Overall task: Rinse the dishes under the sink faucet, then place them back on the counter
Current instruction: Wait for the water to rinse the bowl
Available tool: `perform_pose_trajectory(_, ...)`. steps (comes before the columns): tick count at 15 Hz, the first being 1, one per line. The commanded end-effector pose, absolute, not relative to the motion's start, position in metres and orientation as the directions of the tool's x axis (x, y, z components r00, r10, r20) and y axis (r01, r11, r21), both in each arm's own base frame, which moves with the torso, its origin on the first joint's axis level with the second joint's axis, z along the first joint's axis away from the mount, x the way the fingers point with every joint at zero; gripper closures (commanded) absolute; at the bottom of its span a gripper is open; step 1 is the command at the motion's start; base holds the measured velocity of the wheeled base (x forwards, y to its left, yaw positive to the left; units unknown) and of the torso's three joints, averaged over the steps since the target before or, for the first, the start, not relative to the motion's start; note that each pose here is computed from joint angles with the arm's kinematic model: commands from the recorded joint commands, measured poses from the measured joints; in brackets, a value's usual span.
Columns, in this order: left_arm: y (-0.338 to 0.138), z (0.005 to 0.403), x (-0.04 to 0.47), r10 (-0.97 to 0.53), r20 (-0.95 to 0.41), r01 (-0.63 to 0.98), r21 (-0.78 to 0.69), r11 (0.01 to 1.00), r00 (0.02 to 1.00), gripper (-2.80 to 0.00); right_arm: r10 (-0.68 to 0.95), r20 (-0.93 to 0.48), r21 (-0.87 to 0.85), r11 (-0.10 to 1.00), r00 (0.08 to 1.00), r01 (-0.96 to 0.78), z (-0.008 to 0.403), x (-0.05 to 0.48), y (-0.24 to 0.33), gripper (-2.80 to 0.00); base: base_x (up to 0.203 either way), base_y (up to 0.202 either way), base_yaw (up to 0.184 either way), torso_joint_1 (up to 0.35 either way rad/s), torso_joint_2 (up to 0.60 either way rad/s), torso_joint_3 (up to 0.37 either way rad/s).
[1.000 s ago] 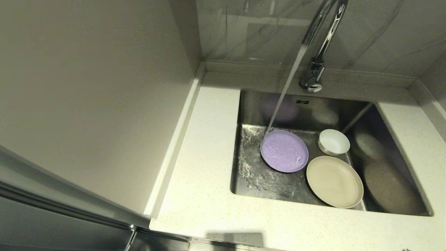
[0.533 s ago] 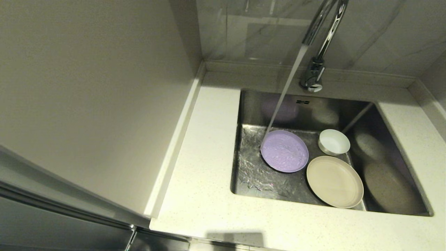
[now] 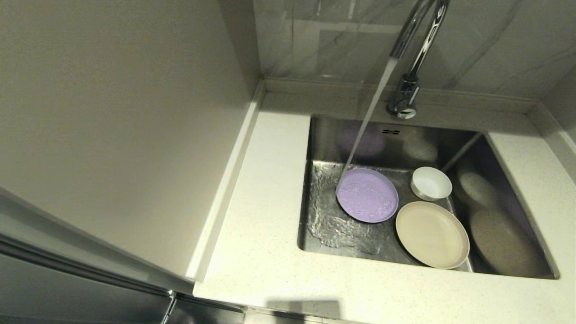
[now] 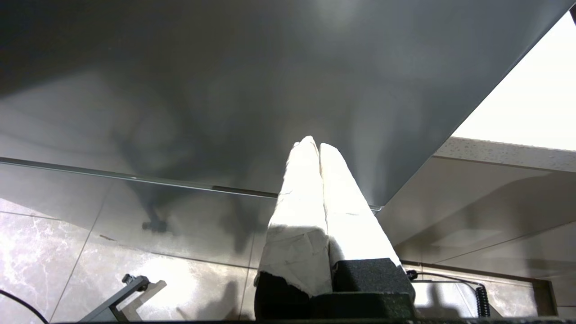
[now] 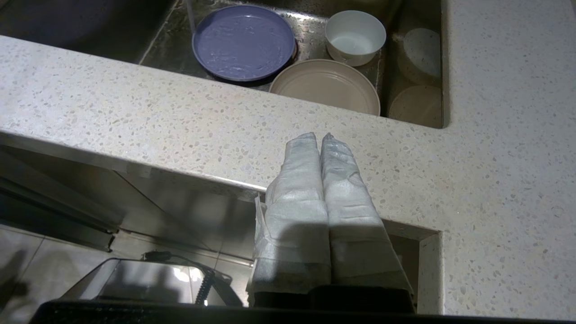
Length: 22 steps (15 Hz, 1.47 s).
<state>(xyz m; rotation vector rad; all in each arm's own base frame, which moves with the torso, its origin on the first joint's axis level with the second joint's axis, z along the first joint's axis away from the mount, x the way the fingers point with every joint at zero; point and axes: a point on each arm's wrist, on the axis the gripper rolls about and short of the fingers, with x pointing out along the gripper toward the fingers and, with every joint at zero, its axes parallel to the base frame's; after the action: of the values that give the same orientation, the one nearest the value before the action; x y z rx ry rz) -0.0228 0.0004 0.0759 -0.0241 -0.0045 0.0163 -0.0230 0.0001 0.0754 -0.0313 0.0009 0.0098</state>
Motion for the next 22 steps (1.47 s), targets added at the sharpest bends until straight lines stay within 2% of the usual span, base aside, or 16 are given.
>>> perform_pose_trajectory(1,0.0004,0.0759,-0.0229,0.017,0.006,-0.017,-0.025,1.0,1.0,0.0,0.011,-0.004,-0.032,0.999,1.0,-0.011,0.0752,-0.0228,0.0001,0.0,0.0,0.0,0.0,0.0,0.0,0.0)
perform_pose_trajectory(22,0.0004,0.0759,-0.0229,0.017,0.006,-0.017,-0.025,1.0,1.0,0.0,0.011,-0.003,-0.032,0.999,1.0,-0.011,0.0752,-0.0228,0.0001,0.0,0.0,0.0,0.0,0.0,0.0,0.0)
